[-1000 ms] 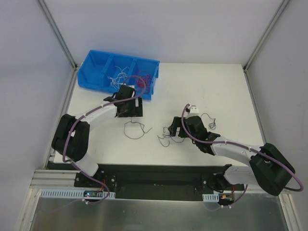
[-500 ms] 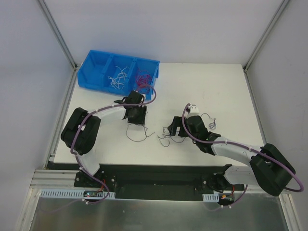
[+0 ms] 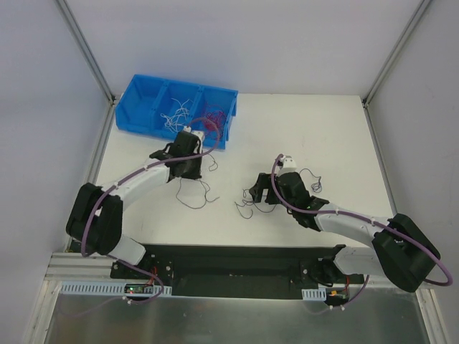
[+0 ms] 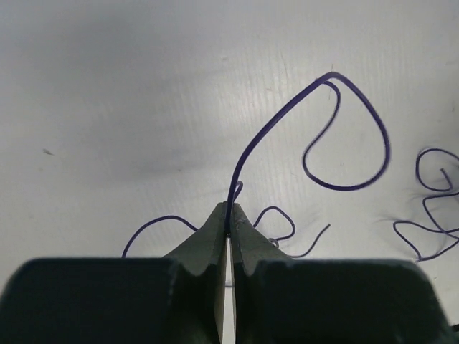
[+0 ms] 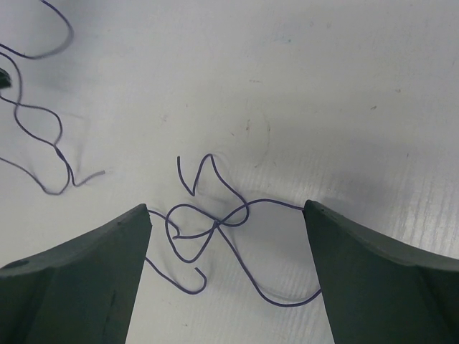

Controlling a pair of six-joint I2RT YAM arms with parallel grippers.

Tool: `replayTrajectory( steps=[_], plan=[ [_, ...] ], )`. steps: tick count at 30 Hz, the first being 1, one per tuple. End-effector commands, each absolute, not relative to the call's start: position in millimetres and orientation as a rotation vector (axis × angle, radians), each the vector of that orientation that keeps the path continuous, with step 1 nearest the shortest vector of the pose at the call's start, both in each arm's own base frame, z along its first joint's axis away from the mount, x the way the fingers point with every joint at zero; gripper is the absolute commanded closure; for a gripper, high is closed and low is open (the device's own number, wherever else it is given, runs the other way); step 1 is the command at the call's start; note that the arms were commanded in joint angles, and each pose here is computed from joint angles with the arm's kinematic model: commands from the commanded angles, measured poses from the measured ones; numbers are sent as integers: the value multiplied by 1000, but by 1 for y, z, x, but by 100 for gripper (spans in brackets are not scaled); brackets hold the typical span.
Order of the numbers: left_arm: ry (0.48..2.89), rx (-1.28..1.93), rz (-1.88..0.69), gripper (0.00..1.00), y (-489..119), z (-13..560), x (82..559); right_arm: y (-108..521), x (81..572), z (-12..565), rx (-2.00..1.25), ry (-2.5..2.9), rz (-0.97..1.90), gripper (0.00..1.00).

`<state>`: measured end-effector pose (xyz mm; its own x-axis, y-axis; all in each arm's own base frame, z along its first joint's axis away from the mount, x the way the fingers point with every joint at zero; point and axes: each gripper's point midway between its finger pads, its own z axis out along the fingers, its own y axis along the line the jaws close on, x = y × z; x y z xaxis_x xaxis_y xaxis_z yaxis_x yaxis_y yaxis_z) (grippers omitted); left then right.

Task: Untangle the cables

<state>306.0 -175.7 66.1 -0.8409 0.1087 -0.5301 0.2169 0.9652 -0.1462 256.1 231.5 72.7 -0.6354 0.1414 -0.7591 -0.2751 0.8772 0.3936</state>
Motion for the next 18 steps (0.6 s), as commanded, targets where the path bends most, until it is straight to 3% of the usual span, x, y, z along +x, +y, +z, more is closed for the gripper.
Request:
replayTrajectory(
  steps=[1, 6, 12, 18],
  plan=[
    [2432, 160, -364, 100, -160, 122, 326, 234, 261, 86, -96, 2120, 645, 10],
    [2287, 50, -350, 100, -141, 174, 352, 235, 260, 87, -95, 2118, 651, 10],
    [2079, -320, -30, 100, -59, 233, 407, 235, 261, 86, -96, 2122, 653, 10],
    [1882, -564, 92, 100, 14, 283, 463, 236, 260, 85, -102, 2129, 654, 10]
  ],
)
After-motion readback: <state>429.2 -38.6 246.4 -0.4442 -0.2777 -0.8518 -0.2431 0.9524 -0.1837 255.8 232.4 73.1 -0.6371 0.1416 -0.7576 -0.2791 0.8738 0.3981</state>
